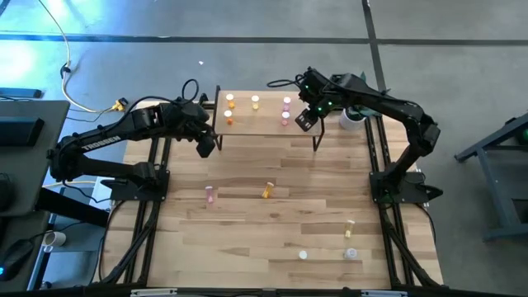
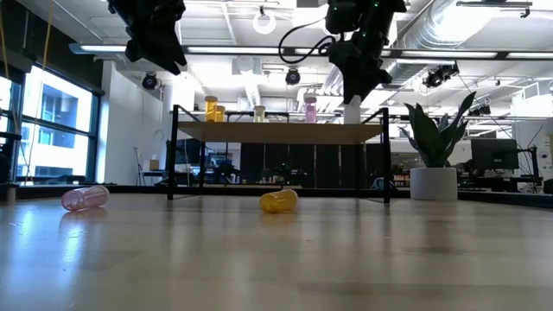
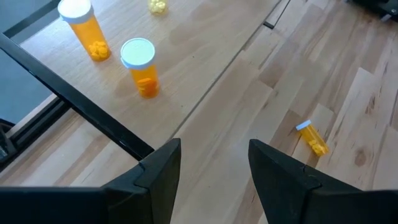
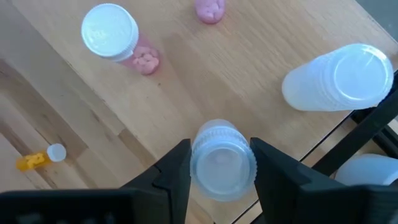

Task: Pick and place medicine bottles onto shelf by color
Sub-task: Put the top white pill bottle on the shelf aligned with other white pill bottle, then put the left yellow pill bottle on the shelf aligned with other yellow pill bottle

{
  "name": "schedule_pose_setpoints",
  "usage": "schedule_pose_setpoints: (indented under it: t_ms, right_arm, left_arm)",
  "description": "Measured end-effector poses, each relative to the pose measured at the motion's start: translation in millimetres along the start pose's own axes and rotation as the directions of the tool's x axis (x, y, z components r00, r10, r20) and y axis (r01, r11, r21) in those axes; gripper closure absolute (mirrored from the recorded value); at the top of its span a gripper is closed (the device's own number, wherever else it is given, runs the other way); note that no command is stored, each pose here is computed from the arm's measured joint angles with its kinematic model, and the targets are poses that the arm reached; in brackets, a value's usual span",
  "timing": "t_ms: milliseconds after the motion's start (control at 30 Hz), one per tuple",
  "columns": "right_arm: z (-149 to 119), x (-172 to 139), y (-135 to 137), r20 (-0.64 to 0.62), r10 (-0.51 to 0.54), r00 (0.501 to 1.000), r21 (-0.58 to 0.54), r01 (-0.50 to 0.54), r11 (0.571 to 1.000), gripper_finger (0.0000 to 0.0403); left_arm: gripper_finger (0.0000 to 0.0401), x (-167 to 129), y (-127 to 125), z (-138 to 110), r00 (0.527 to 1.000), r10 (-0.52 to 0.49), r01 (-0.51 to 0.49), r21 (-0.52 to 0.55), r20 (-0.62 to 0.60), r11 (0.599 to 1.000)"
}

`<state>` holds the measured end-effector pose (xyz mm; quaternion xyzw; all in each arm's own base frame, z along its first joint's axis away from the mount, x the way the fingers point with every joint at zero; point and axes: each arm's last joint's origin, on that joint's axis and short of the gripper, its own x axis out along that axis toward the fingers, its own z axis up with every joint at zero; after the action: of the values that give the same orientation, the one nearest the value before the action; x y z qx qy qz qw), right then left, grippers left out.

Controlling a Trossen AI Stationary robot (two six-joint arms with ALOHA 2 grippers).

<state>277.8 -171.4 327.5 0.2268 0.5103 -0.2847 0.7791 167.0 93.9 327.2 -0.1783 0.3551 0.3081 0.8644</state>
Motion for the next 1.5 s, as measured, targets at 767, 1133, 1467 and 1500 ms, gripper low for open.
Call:
schedule_pose_setpoints:
  t_ms: [767, 1133, 1467, 1500]
  right_arm:
    - [0, 0, 0, 0.007, -0.035, 0.999, 0.025, 0.035, 0.999, 0.023]
    - [-6, -27, -2, 0.094, -0.014, 0.995, 0.028, 0.012, 1.0, 0.0229]
    - [-18, -65, -1, 0.219, 0.018, 0.975, 0.004, -0.02, 1.0, 0.0229]
    - [-19, -68, -1, 0.236, 0.022, 0.971, -0.006, -0.021, 1.0, 0.0229]
  left_arm:
    - [0.0221, 0, 0, 0, 1.0, 0.0, 0.0, -0.007, 0.0, 1.0]
    - [0.0221, 0, -1, 0, 1.0, -0.006, 0.006, -0.037, -0.002, 0.999]
    - [0.0224, -1, -9, -8, 0.997, -0.024, 0.008, -0.239, -0.067, 0.971]
    - [0.0224, -2, -10, -10, 0.997, -0.025, 0.004, -0.26, -0.078, 0.966]
